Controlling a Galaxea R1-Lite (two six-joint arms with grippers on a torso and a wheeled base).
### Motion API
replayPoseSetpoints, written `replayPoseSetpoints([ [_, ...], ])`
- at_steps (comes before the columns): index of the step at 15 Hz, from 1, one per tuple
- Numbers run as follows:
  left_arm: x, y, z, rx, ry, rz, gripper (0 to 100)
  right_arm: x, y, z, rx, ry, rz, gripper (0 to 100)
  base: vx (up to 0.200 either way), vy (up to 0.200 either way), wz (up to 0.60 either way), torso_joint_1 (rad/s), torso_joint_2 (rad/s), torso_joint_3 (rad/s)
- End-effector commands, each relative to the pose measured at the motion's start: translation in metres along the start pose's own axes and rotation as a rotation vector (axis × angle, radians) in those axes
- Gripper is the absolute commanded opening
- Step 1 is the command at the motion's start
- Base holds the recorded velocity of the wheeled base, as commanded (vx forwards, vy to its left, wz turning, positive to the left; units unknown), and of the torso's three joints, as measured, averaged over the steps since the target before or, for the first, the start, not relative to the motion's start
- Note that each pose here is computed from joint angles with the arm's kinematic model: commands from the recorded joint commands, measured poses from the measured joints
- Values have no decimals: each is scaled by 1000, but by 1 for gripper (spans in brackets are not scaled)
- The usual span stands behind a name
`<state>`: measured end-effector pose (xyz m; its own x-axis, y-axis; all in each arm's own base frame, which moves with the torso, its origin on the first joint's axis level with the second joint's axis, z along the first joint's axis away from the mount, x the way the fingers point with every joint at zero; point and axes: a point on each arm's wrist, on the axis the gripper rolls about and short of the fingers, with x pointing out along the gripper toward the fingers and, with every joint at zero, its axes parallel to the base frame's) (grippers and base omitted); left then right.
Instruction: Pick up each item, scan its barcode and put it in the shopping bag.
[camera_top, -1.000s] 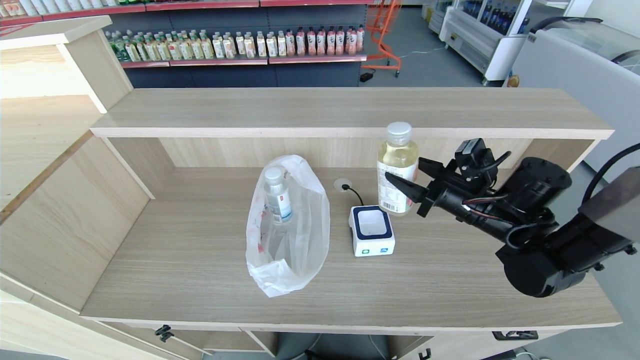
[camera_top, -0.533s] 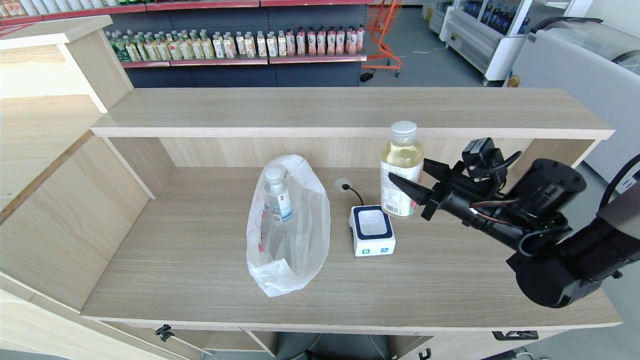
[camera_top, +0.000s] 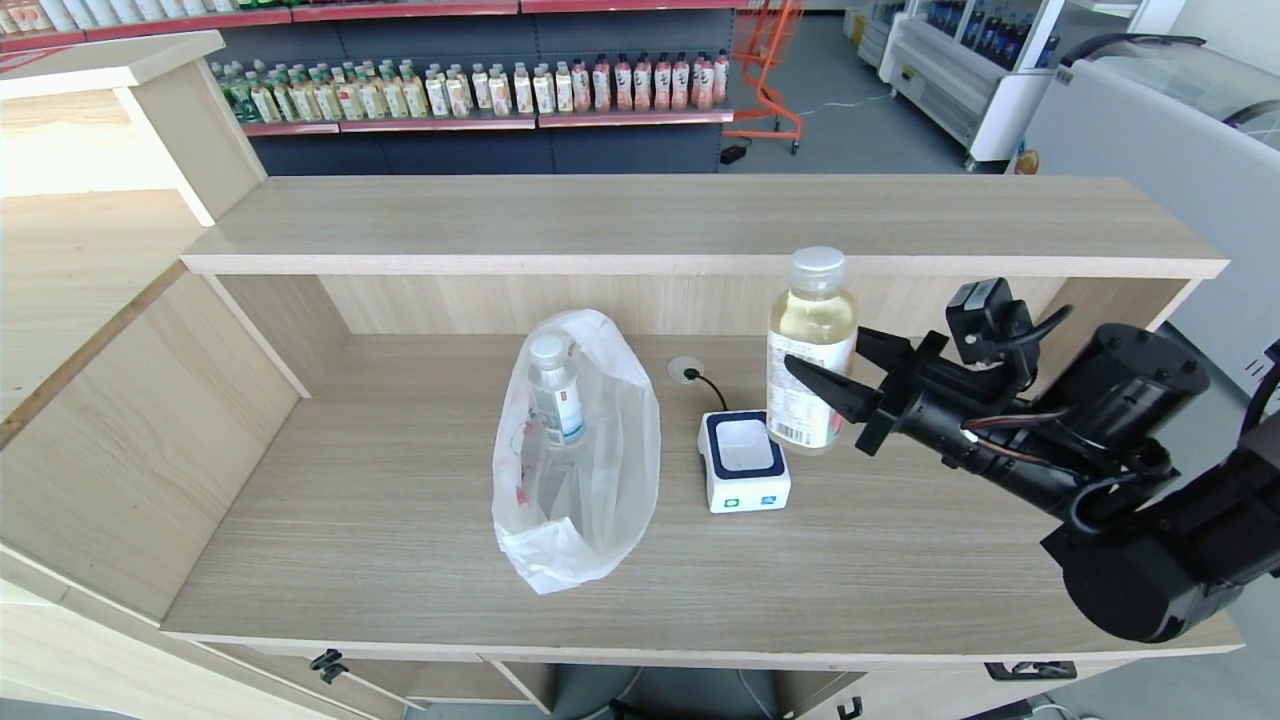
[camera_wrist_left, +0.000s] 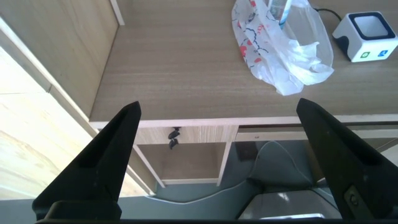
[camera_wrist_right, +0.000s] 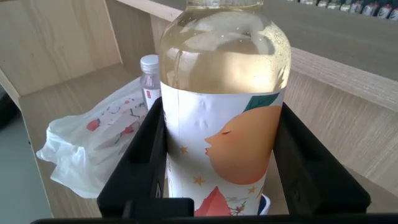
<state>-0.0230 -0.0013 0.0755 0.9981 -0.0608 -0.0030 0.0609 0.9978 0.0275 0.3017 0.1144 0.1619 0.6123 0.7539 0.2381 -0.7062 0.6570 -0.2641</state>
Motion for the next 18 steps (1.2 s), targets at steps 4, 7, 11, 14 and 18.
replayPoseSetpoints([
  [4,0,0,0,-2,2,1,100,-3,3,4,50,-5,1,0,0,200,0,-4,-2,5],
  [7,0,0,0,-2,2,1,100,-4,11,0,117,19,15,0,0,200,0,9,9,-4],
  [11,0,0,0,0,3,1,100,-2,32,-22,183,93,73,0,0,50,0,-3,-1,1],
  [14,0,0,0,0,2,1,100,-3,37,-48,214,166,79,0,0,0,0,0,0,0],
  [18,0,0,0,0,2,1,100,8,46,-73,214,207,120,0,0,0,0,0,0,0],
])
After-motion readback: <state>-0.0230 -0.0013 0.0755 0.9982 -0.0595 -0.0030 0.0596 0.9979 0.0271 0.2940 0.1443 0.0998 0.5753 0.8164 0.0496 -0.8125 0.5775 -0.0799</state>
